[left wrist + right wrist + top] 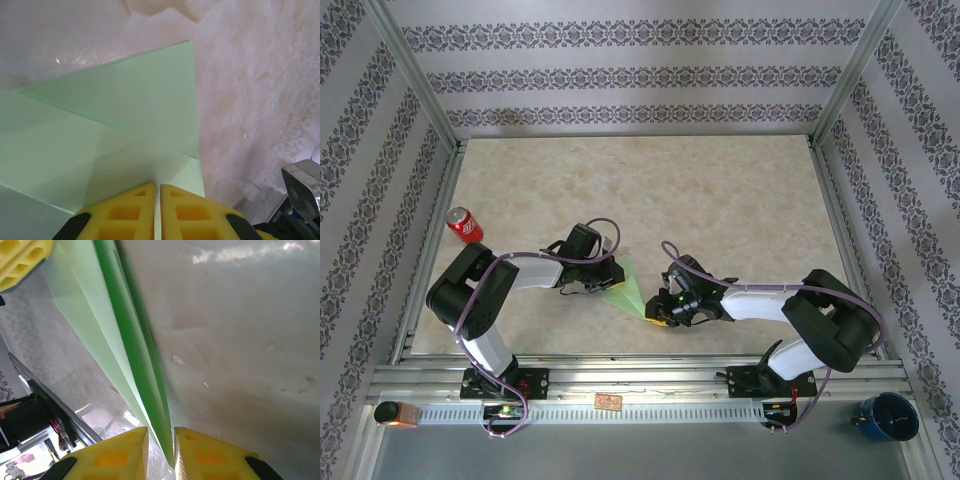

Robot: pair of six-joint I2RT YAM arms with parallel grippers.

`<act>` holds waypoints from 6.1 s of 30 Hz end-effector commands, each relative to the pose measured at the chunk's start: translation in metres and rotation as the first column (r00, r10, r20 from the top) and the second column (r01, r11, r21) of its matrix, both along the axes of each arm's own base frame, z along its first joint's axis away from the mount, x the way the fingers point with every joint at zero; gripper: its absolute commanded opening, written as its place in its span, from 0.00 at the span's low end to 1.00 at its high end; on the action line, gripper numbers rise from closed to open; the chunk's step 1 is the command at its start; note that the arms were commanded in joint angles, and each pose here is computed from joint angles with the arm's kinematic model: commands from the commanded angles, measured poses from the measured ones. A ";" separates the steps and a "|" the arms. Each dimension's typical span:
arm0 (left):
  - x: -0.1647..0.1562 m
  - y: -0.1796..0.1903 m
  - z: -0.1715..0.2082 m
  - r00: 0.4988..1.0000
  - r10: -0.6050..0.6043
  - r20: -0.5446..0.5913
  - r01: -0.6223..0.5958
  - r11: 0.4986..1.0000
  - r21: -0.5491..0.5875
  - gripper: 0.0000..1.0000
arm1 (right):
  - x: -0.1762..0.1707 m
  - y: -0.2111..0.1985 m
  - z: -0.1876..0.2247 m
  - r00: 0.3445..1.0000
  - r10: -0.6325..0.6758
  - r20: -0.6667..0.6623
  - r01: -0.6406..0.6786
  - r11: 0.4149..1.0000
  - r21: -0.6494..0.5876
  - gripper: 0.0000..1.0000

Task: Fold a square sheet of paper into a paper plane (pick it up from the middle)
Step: Turn over the paper at the center of the table, then fold the wing for the fifth time at the center of the table.

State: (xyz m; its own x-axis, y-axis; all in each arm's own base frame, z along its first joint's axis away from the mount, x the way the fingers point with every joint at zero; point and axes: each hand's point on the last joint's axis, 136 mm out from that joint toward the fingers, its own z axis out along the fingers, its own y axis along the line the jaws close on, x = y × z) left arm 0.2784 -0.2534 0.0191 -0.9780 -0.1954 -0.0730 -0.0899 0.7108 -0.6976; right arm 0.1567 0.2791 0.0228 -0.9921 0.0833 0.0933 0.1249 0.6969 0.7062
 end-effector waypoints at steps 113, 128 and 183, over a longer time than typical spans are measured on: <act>-0.006 0.107 0.092 0.903 0.298 0.309 -0.354 0.924 0.143 0.43 | 0.025 0.024 0.061 0.728 0.482 0.488 -0.319 0.868 -0.380 0.33; -0.006 0.081 0.084 0.941 0.236 0.241 -0.259 0.964 0.066 0.35 | 0.063 0.032 0.039 0.963 0.151 0.223 -0.167 0.985 0.052 0.09; 0.005 -0.013 -0.013 0.999 0.027 -0.022 -0.027 1.000 -0.006 0.13 | 0.087 -0.040 0.013 0.944 -0.285 0.164 0.298 0.953 -0.060 0.24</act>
State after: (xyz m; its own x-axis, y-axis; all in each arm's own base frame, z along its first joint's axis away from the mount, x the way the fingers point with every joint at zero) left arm 0.2947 -0.2625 0.0195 -0.9567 -0.2826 -0.0694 -0.1476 0.6767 -0.7213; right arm 0.2569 0.2564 0.0532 -0.9023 0.4179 -0.1061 0.2193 0.6566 0.7217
